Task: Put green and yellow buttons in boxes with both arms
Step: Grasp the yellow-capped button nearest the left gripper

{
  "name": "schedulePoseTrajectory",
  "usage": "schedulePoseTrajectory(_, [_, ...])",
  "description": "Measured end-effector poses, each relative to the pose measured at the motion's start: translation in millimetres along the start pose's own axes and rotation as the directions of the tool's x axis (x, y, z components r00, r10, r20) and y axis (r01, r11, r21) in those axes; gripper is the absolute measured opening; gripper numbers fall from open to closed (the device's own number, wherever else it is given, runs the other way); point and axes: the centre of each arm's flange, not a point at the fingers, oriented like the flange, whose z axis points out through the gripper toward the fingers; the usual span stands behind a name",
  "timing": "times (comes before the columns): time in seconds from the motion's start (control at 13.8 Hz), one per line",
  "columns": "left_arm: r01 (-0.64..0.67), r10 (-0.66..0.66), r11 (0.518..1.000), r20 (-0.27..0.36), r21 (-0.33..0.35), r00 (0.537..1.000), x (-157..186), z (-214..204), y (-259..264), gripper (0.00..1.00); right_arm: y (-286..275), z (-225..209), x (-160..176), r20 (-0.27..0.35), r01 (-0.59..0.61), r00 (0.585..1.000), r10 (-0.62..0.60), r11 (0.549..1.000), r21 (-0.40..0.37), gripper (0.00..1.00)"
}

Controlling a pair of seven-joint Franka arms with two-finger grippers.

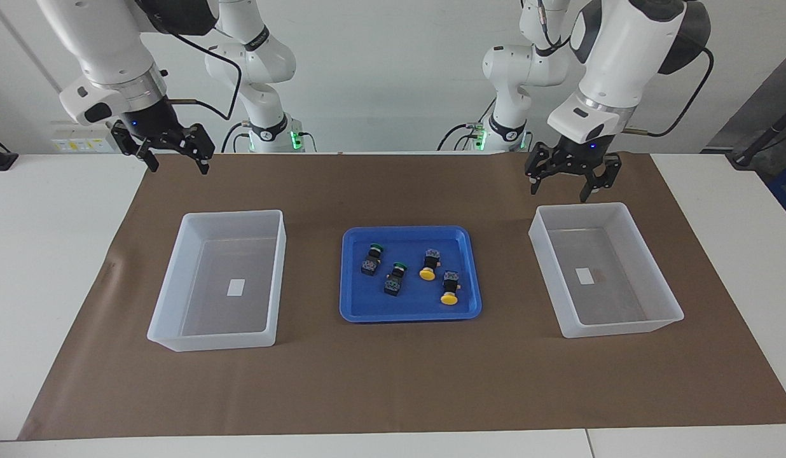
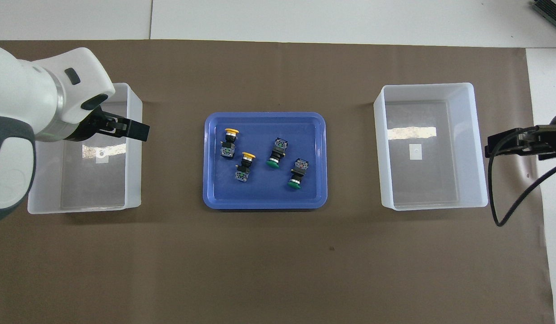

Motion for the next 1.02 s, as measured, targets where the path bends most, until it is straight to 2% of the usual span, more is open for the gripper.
schedulePoseTrajectory(0.22, [-0.004,0.003,1.0,-0.014,-0.011,1.0,10,63,35,1.0,0,3,0,0.0,0.0,1.0,0.0,1.0,0.0,1.0])
schedulePoseTrajectory(0.36, [-0.007,0.006,1.0,-0.054,-0.019,0.998,9,108,57,1.0,0,2,-1,0.0,0.0,1.0,0.0,1.0,0.0,1.0])
schedulePoseTrajectory(0.73, [-0.008,0.005,0.999,-0.109,-0.032,0.994,6,165,77,1.0,0,2,-3,0.0,0.0,1.0,0.0,1.0,0.0,1.0])
schedulePoseTrajectory(1.02, [0.018,-0.025,0.998,-0.136,-0.052,0.99,14,228,97,1.0,0,3,-3,0.001,0.0,1.0,0.0,1.0,0.0,1.0])
